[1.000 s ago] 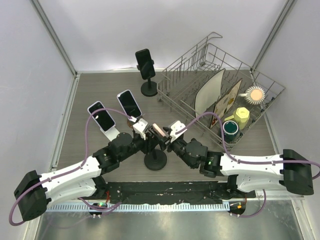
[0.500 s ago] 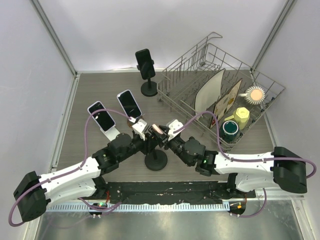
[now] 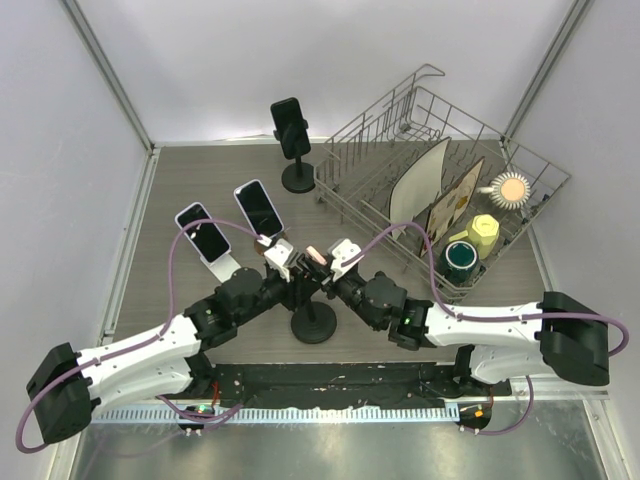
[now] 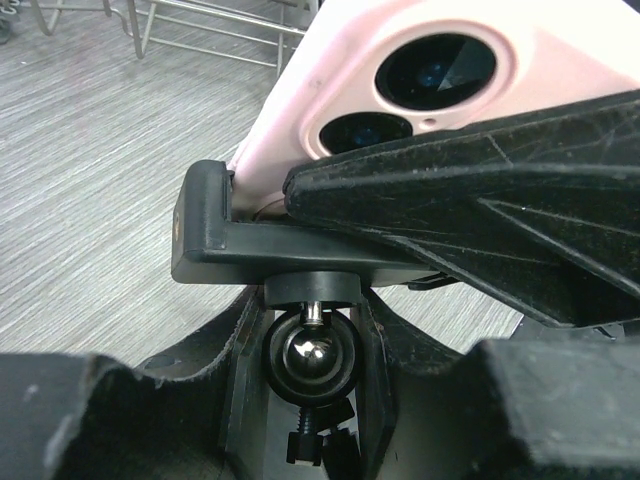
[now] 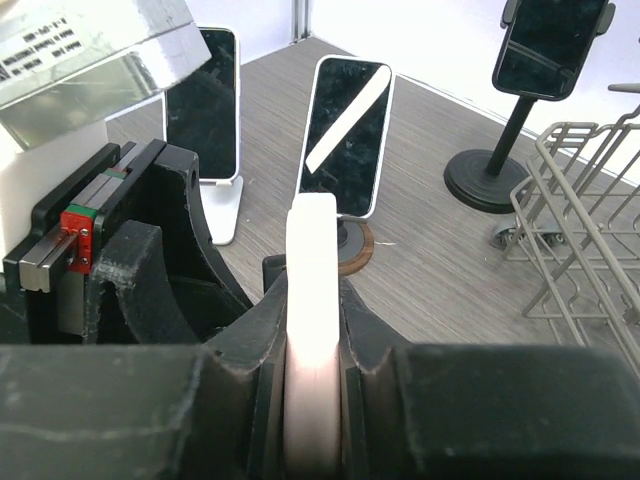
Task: Remove the phone from the phone stand
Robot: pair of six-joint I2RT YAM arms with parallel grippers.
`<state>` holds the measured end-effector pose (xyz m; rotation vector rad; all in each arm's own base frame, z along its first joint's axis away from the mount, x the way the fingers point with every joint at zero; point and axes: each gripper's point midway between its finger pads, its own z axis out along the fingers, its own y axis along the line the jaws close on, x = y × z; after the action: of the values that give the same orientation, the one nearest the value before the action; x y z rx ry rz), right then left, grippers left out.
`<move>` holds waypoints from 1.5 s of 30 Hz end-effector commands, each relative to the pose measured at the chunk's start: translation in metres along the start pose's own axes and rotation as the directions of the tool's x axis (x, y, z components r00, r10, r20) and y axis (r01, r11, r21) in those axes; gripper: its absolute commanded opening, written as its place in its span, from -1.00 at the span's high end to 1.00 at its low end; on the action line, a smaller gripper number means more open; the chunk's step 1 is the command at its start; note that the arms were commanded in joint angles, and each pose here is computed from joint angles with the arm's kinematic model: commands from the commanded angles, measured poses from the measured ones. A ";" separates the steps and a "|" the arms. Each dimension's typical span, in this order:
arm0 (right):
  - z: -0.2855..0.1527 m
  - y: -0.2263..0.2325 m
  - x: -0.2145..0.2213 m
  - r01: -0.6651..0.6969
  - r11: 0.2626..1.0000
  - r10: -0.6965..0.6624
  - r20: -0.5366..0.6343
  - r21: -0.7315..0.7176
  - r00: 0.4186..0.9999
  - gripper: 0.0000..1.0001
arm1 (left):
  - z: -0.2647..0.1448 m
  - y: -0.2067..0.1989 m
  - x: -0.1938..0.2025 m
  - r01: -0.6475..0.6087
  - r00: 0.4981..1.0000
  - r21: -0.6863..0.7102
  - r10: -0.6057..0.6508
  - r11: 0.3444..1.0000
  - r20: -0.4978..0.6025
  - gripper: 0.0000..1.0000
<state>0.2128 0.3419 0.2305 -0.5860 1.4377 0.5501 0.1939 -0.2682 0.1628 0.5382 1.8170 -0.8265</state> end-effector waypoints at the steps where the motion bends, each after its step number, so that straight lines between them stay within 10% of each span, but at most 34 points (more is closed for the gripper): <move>1: 0.001 0.004 -0.021 -0.041 0.999 0.042 0.012 -0.012 0.999 0.98 | 0.000 0.010 -0.023 0.027 0.994 -0.070 -0.020 0.997 0.104 1.00; 10: -0.015 0.010 0.017 -0.022 0.996 0.033 -0.123 0.091 0.992 0.98 | -0.006 0.054 -0.034 0.010 0.988 -0.310 0.040 0.951 0.152 1.00; 26: -0.021 -0.053 0.016 0.021 0.849 0.053 -0.125 0.528 0.991 0.98 | -0.015 0.033 -0.021 -0.026 0.980 -0.278 0.079 0.960 0.181 1.00; 45: 0.016 -0.062 -0.012 -0.150 0.841 0.145 0.050 0.520 0.988 0.98 | 0.006 -0.012 0.007 -0.103 0.990 -0.137 0.115 0.985 0.079 1.00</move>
<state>0.2461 0.3130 0.2208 -0.1466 1.6185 0.2559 0.1849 -0.2770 0.1587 0.5206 1.7198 -0.6599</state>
